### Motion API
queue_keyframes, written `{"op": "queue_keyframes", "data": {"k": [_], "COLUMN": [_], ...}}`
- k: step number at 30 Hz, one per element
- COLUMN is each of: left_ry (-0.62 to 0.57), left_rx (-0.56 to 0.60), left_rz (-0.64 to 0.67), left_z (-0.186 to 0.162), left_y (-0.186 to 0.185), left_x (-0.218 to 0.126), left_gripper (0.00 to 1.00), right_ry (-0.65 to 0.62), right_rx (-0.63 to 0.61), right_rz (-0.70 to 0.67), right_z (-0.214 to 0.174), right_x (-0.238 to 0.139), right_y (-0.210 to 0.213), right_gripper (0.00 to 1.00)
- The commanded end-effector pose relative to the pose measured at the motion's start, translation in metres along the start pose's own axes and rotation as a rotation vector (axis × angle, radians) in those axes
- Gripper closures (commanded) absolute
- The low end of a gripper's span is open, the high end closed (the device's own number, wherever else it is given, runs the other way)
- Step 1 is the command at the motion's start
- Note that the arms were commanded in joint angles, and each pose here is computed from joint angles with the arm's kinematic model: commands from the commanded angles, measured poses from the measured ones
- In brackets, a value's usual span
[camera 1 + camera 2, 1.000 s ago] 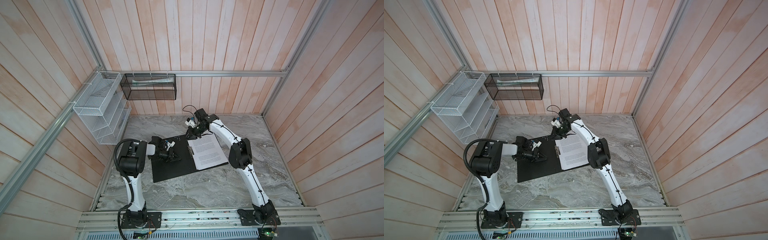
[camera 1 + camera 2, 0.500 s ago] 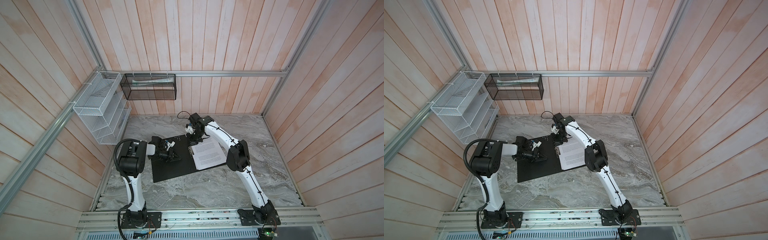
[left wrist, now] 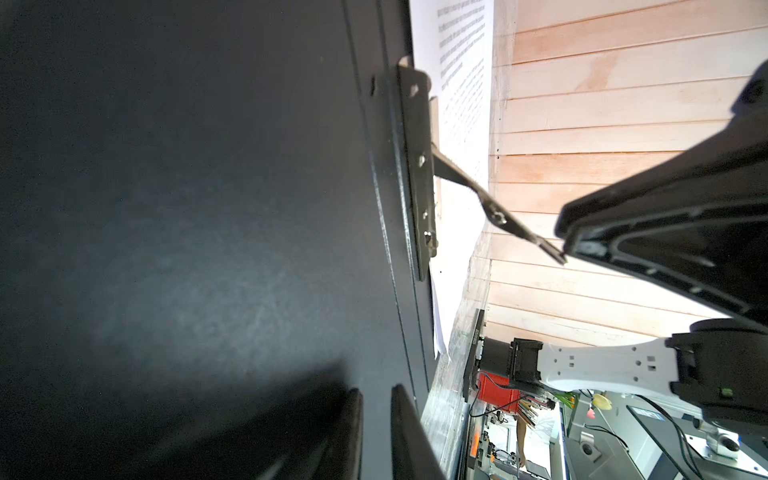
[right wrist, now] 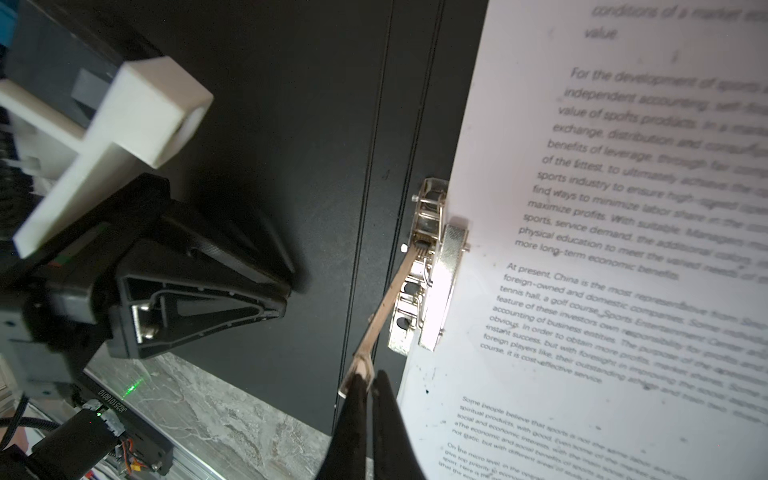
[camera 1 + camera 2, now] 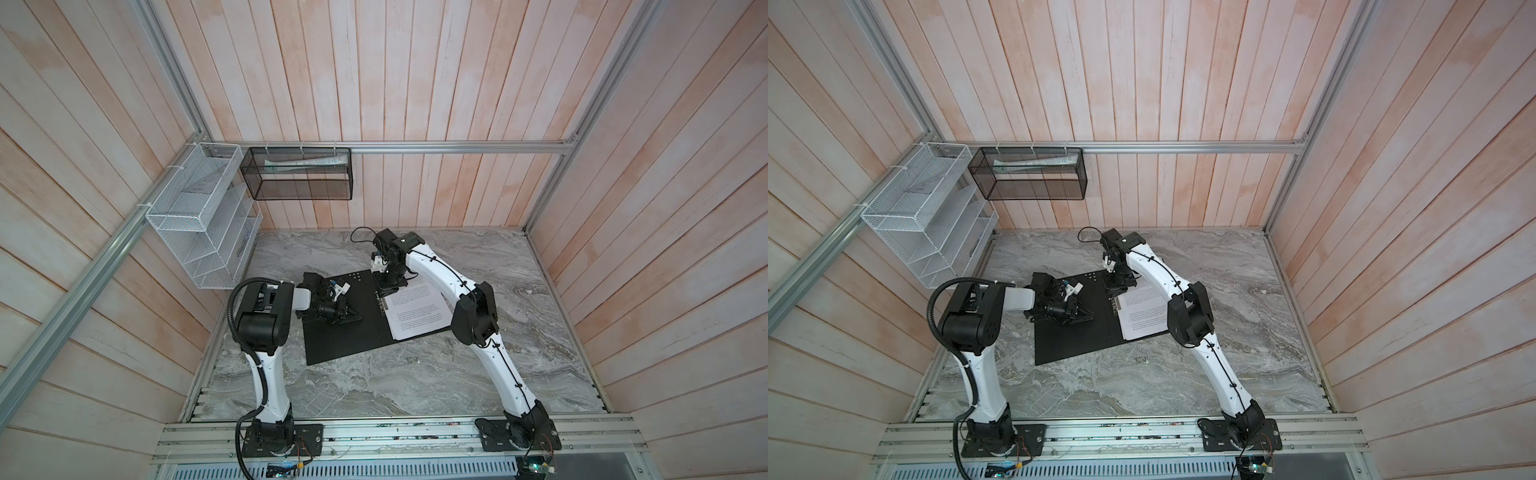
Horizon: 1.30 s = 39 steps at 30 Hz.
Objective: Put the files into the folder
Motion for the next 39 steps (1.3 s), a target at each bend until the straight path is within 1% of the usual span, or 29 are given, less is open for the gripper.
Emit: {"op": "queue_keyframes", "data": {"k": [1, 4, 6, 10, 14, 25, 34, 39], "left_ry": [0.029, 0.030, 0.029, 0.030, 0.029, 0.031, 0.030, 0.032], "left_rx": [-0.046, -0.048, -0.049, -0.049, -0.049, -0.049, -0.048, -0.050], "left_rz": [0.094, 0.094, 0.095, 0.095, 0.095, 0.095, 0.093, 0.092], "left_z": [-0.012, -0.012, -0.012, -0.012, -0.011, -0.012, -0.012, -0.012], "left_y": [0.032, 0.032, 0.033, 0.033, 0.032, 0.033, 0.033, 0.033], "left_x": [0.011, 0.011, 0.011, 0.011, 0.011, 0.011, 0.011, 0.012], "left_gripper": [0.83, 0.83, 0.83, 0.83, 0.83, 0.83, 0.83, 0.82], "right_ry": [-0.094, -0.165, -0.166, -0.111, -0.056, 0.024, 0.053, 0.070], "right_rx": [-0.021, -0.013, -0.010, -0.020, -0.041, -0.053, -0.054, -0.057], "right_rz": [-0.042, -0.043, -0.012, 0.011, 0.001, -0.036, -0.081, -0.083], "right_z": [0.008, 0.019, 0.019, 0.012, 0.003, -0.010, -0.013, -0.016], "right_x": [-0.041, -0.053, -0.051, -0.037, -0.020, 0.004, 0.015, 0.018], "right_y": [0.008, 0.012, 0.016, 0.018, 0.023, 0.022, 0.013, 0.012], "right_gripper": [0.92, 0.92, 0.91, 0.92, 0.92, 0.92, 0.92, 0.92]}}
Point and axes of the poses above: each gripper's point midway between its finger pads, its own x axis out along the fingers, its own y axis along the line the jaws close on, z = x × y, the point moved 4 cm from there along -x, back along the fingers, and after that the axes turned 6 degrees about -x, right-handed, at the moved point
